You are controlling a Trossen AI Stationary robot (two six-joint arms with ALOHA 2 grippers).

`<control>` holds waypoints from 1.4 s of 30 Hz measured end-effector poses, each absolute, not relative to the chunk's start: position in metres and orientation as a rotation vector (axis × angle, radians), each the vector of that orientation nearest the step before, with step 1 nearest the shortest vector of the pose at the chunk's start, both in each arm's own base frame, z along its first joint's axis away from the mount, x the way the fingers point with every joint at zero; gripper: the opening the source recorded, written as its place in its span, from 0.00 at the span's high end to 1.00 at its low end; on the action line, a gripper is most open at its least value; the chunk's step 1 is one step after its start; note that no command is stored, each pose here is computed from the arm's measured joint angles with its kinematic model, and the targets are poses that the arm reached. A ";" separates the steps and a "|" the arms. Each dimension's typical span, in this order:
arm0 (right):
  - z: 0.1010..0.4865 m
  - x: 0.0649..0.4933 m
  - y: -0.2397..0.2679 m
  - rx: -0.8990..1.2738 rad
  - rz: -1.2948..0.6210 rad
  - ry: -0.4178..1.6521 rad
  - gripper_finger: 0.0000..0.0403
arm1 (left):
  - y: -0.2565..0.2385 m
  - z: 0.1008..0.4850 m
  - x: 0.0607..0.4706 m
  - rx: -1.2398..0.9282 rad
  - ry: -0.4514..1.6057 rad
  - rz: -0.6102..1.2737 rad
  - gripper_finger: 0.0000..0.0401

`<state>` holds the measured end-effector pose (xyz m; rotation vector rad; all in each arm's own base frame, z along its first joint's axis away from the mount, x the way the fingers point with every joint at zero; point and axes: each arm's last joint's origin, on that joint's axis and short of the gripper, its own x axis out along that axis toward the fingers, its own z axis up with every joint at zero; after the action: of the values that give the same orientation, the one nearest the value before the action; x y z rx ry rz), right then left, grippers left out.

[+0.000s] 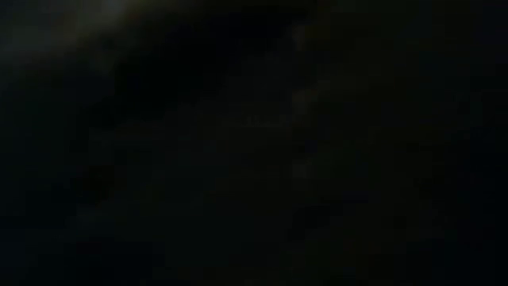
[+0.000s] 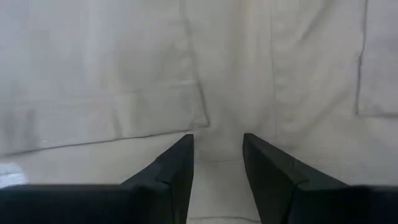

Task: Fold Laundry from Bin
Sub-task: Fold the brown shorts

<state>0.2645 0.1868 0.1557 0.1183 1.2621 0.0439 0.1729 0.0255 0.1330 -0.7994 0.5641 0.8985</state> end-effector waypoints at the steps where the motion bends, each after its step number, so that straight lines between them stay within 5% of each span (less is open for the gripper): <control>1: 0.160 0.266 0.187 0.099 0.042 1.259 0.65 | 0.025 0.133 0.173 -0.803 0.560 0.895 0.65; 18: 0.196 0.272 0.182 -0.225 -0.070 1.225 0.65 | 0.026 0.135 0.175 -0.803 0.539 0.895 0.65; 26: 0.200 0.284 0.144 -0.395 -0.314 1.207 0.65 | 0.026 0.135 0.175 -0.797 0.532 0.905 0.65; 34: 0.189 0.304 0.074 -0.272 -0.513 1.266 0.65 | 0.026 0.135 0.175 -0.796 0.529 0.907 0.65; 42: 0.149 0.298 0.027 -0.054 -0.483 1.355 0.65 | 0.026 0.133 0.173 -0.784 0.556 0.920 0.65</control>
<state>0.2978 0.0269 0.1495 -0.0542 1.3550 -0.4835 0.1726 0.0261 0.1334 -0.7835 0.5560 0.9205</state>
